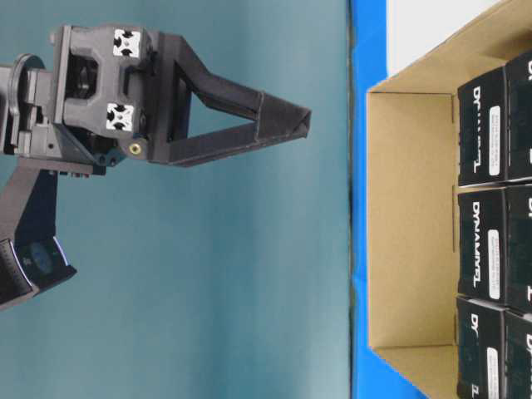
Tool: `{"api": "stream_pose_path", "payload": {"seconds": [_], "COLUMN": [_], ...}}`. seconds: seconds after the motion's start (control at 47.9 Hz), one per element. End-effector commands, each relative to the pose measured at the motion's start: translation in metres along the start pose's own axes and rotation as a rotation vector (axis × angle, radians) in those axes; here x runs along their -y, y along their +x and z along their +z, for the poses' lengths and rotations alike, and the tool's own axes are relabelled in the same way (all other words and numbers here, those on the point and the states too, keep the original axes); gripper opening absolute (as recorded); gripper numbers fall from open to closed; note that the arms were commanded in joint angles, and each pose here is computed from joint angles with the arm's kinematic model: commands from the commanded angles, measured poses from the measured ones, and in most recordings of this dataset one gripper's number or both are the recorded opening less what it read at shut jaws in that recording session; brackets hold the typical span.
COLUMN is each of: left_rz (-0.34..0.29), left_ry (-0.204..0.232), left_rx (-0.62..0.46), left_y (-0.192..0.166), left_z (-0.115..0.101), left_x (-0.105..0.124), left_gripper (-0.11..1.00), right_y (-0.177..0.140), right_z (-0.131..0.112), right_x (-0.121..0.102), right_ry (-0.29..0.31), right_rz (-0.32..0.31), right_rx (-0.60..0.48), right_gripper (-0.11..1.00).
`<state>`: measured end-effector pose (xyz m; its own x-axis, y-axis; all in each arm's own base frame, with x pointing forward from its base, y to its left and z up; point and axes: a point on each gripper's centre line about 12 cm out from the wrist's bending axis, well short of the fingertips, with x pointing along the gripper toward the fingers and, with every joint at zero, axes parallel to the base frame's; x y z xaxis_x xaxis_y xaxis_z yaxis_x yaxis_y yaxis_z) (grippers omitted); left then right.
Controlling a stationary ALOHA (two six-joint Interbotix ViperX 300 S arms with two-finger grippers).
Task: Pick the box from inside the cardboard box.
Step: 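Lower the open right gripper onto the top-right black box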
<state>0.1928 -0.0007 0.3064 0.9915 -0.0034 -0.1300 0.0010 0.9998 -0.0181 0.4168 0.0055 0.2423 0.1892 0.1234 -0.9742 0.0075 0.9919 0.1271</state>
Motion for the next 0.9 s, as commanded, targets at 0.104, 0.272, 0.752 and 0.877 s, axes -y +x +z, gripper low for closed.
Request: {"api": "stream_pose_path", "payload": {"seconds": [0.104, 0.272, 0.752, 0.877], "left_rz": [-0.003, -0.006, -0.006, -0.006], "left_ry": [0.000, 0.001, -0.002, -0.001], "left_rx": [0.029, 0.029, 0.023, 0.023], "left_y": [0.000, 0.000, 0.001, 0.001], "left_z": [0.012, 0.012, 0.010, 0.010], "left_x": [0.001, 0.001, 0.001, 0.001], "left_gripper": [-0.07, -0.07, -0.07, -0.07], "right_y": [0.006, 0.018, 0.061, 0.068], "right_z": [0.001, 0.001, -0.006, -0.007], "right_x": [0.000, 0.004, 0.020, 0.021], "right_ry": [-0.038, 0.021, 0.017, 0.012], "right_rz": [0.004, 0.062, 0.183, 0.185], "right_rx": [0.022, 0.052, 0.046, 0.031], "right_gripper": [0.94, 0.98, 0.98, 0.98]}}
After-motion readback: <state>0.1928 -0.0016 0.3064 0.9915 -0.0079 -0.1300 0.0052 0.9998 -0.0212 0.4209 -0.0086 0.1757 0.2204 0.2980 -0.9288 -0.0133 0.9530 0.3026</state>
